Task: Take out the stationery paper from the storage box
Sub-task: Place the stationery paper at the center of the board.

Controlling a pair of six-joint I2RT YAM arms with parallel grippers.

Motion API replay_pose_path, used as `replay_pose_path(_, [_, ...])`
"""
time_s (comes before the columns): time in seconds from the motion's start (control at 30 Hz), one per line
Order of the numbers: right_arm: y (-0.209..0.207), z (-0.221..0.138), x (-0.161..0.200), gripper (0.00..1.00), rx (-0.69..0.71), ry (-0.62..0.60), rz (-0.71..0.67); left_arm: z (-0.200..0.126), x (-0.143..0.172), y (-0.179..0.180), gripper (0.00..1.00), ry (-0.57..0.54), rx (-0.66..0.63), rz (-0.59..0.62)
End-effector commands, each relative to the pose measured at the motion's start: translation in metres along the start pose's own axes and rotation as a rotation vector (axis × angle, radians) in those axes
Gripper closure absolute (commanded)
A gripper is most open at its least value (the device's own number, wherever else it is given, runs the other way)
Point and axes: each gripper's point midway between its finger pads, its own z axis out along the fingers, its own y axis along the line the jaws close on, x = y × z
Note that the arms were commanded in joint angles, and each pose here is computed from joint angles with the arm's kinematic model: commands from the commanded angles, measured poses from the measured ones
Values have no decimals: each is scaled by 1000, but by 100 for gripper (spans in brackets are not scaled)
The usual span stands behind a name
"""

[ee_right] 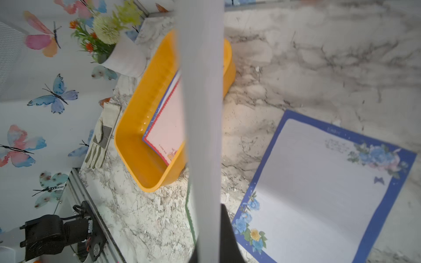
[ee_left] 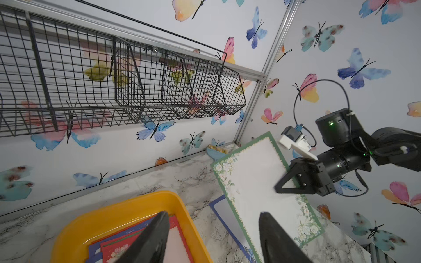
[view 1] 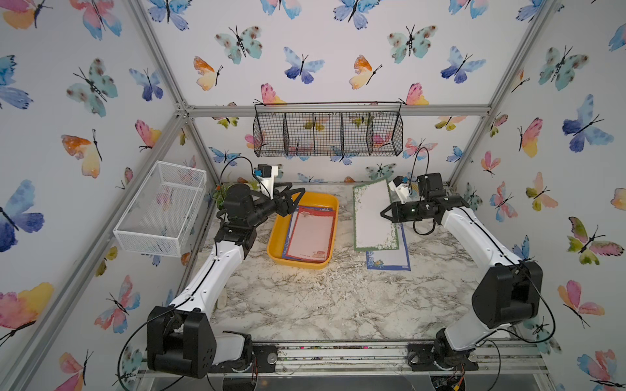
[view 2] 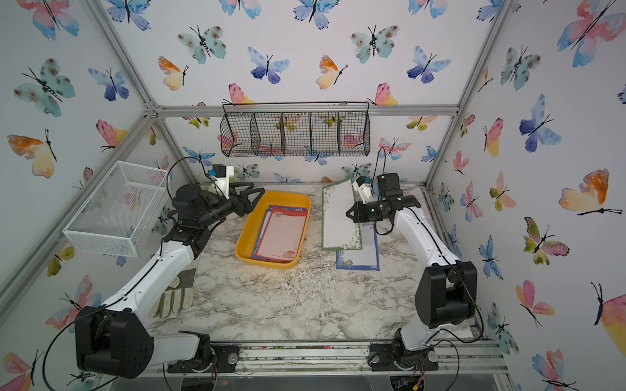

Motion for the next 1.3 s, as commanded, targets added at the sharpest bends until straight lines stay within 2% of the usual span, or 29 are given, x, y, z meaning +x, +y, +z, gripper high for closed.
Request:
replay_pose_path(0.0, [-12, 9, 29, 96, -35, 101, 118, -5, -7, 1, 35, -14, -30, 33])
replay_pose_path(0.27, [-41, 38, 58, 98, -30, 215, 225, -4, -4, 4, 35, -6, -40, 27])
replay_pose_path(0.67, [-65, 35, 71, 98, 38, 241, 285, -3, 1, 13, 36, 7, -83, 15])
replay_pose_path(0.93, [-84, 34, 84, 98, 150, 286, 294, 0, 4, 16, 36, 18, -88, -1])
replay_pose_path(1.27, [-104, 38, 86, 94, 236, 323, 293, 2, 9, 20, 36, 36, -93, -19])
